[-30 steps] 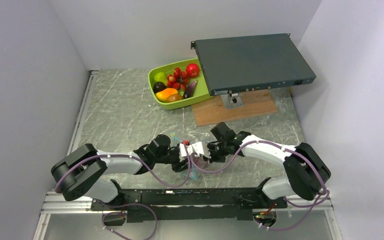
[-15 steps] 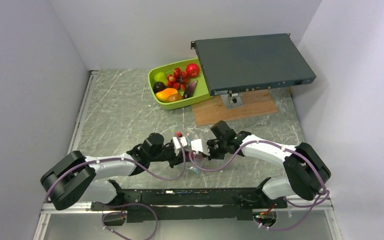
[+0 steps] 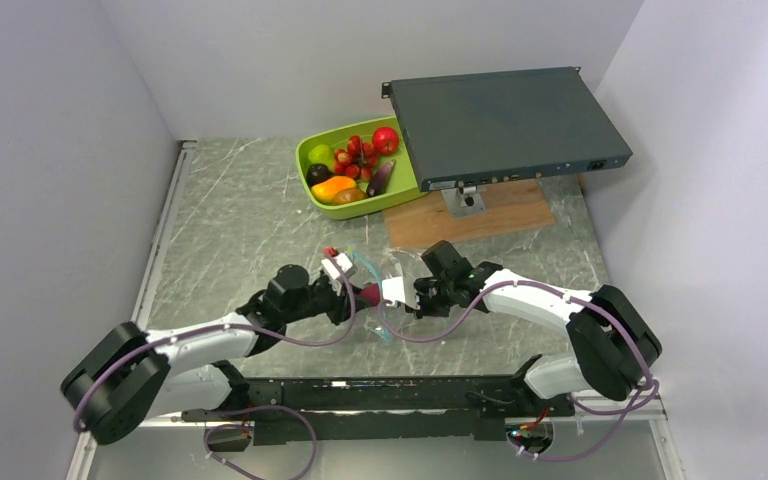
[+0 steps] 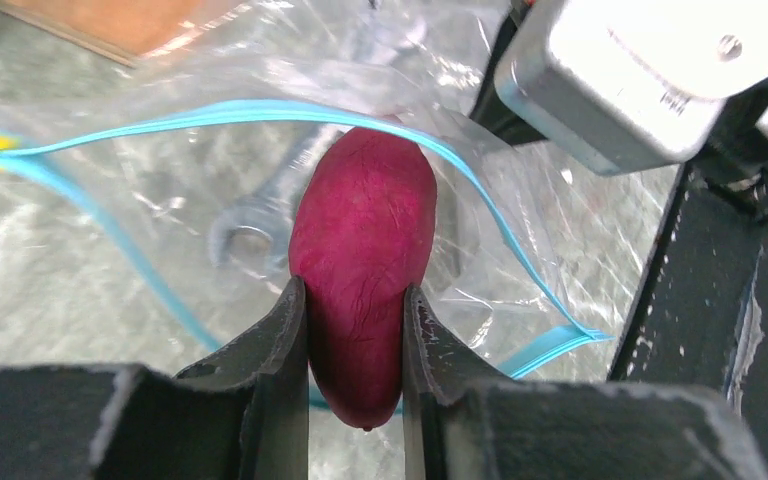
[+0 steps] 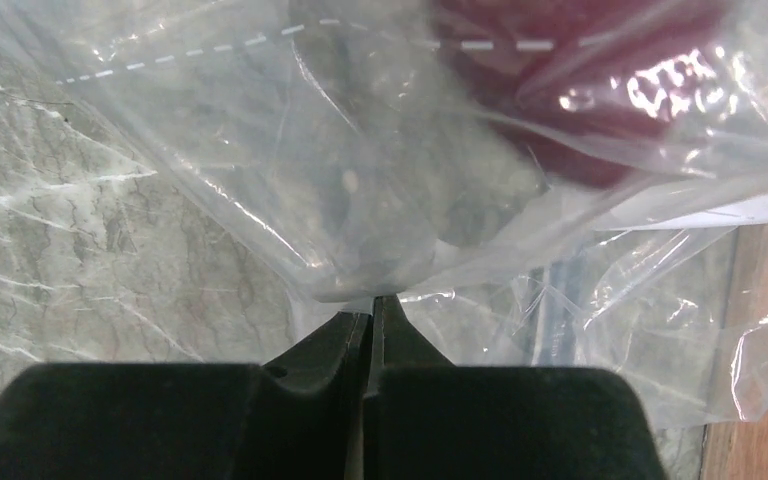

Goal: Open the zip-top bag and remove the fake food
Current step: Pick up the fake vegetable from the zipper food storage bag, then place the fake vegetable in the bin.

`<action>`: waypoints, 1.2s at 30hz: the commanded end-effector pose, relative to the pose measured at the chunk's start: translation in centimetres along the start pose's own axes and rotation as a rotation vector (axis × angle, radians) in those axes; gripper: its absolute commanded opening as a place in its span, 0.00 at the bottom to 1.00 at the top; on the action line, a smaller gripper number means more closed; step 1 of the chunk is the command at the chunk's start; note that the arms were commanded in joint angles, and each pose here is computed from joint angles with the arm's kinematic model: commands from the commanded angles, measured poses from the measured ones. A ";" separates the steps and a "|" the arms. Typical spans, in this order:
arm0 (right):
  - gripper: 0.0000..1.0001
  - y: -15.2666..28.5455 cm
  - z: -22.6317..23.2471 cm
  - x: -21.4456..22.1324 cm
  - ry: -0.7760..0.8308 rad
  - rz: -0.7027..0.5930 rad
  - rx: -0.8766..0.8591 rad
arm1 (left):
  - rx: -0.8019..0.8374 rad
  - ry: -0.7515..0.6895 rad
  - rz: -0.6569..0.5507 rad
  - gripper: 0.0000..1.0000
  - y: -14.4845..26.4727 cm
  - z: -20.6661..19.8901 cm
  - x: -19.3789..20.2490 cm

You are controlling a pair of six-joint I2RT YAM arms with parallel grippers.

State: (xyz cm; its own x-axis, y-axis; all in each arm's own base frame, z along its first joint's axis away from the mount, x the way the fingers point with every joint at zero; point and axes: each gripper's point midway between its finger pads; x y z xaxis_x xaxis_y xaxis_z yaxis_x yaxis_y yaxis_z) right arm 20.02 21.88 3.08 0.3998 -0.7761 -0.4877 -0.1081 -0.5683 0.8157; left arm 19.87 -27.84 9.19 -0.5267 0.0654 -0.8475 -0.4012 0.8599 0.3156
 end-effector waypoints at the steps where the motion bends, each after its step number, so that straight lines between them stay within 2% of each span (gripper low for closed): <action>1: 0.02 0.4 -1.3 0.0 0.007 0.008 0.048 | -0.093 0.052 -0.147 0.00 1.9 1.0 -3.1; 9: 0.02 0.5 -1.3 0.1 0.007 0.009 0.049 | -0.127 0.079 -0.181 0.00 4.0 0.5 -4.9; 13: 0.03 1.2 -1.3 0.2 0.012 0.000 0.044 | -0.202 0.097 -0.218 0.00 5.3 1.1 -6.1; 20: 0.06 3.3 -1.2 0.4 0.021 -0.043 0.027 | -0.309 0.130 -0.368 0.00 8.2 2.1 -9.8; 28: 0.06 4.6 -1.5 1.0 -0.005 -0.047 0.037 | -0.392 0.262 -0.519 0.00 8.7 6.4 -15.3; 33: 0.05 5.0 -1.6 1.2 -0.009 -0.050 0.047 | -0.472 0.354 -0.547 0.00 7.2 10.9 -19.4; 36: 0.05 5.0 -1.6 1.4 -0.014 -0.047 0.049 | -0.548 0.439 -0.492 0.00 5.3 15.1 -20.4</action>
State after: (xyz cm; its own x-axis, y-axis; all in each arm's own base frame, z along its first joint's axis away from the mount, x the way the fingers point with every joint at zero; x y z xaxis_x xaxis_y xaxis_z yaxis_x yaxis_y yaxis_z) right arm 20.95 17.76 5.22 0.3589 -0.7819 -0.5097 -0.1194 -0.5801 0.8058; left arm 34.85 -17.00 19.03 -0.4209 -0.4619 -0.7807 -0.8843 0.4008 0.2396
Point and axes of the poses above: each gripper's point midway between its finger pads, its own y axis back along the fingers, its own z axis along the line the jaws close on, x = y × z, and after that the axes turned 14 degrees about y, right-handed
